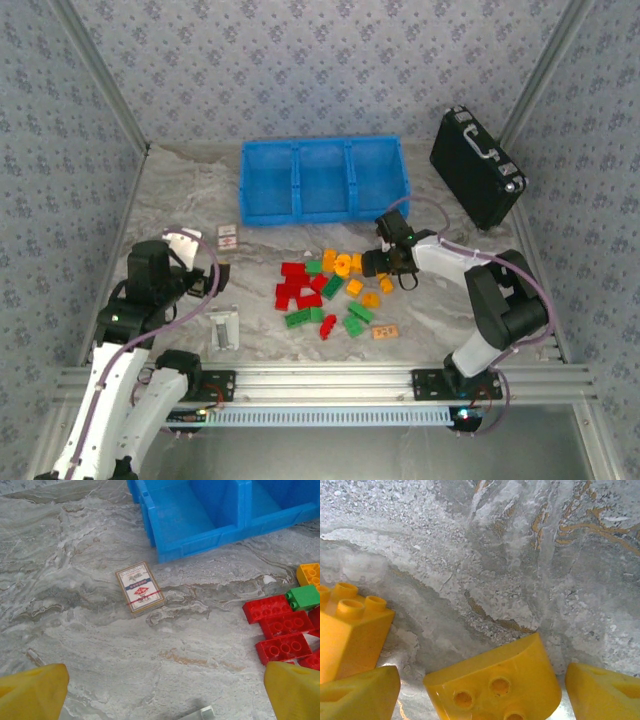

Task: Sort the legos into containers by color
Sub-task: Pick up the lego from the center of the table.

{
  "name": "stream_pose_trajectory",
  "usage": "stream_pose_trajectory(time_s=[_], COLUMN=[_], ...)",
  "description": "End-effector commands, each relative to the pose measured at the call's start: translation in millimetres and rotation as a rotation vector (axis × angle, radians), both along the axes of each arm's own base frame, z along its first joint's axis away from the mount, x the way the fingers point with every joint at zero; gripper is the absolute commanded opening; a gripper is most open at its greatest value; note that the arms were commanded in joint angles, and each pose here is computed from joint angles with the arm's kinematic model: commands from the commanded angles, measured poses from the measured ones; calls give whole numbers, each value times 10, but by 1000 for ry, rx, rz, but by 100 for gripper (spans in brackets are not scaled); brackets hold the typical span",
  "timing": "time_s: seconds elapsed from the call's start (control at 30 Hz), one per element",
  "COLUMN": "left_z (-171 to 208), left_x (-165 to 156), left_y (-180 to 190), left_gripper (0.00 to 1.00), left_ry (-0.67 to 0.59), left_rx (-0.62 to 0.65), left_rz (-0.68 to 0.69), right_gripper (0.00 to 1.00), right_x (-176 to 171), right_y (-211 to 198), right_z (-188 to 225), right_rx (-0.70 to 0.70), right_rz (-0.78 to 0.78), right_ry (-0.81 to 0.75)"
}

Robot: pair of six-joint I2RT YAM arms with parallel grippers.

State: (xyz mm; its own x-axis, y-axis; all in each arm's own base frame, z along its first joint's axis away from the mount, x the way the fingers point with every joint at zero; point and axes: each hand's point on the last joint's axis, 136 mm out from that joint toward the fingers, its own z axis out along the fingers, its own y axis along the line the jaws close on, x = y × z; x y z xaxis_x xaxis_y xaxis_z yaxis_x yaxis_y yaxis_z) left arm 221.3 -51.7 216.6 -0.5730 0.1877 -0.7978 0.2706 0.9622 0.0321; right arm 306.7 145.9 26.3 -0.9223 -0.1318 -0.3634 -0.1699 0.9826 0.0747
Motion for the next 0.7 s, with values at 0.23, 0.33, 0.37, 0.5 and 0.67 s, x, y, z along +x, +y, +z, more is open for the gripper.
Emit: stream_pose_trajectory(time_s=[0.23, 0.33, 0.37, 0.5, 0.67], left_z=[163, 163, 162, 146, 164], left_x=[63, 64, 63, 51, 28], left_y=[-82, -85, -87, -97, -91], left_gripper=[100, 100, 100, 100, 100], left_ry=[-41, -41, -40, -39, -43], left_rx=[-5, -7, -9, -13, -7], left_rz=[-48, -49, -49, -54, -58], right_gripper=[76, 76, 76, 73, 68], right_x=[-270, -311, -329, -312, -326], right_y=[-110, -116, -113, -128, -110], right_z=[-199, -188, -191, -202, -179], right_rx=[-61, -71, -73, -92, -96], right_rz=[-10, -24, -25, -31, -29], right_ry=[88, 97, 98, 94, 95])
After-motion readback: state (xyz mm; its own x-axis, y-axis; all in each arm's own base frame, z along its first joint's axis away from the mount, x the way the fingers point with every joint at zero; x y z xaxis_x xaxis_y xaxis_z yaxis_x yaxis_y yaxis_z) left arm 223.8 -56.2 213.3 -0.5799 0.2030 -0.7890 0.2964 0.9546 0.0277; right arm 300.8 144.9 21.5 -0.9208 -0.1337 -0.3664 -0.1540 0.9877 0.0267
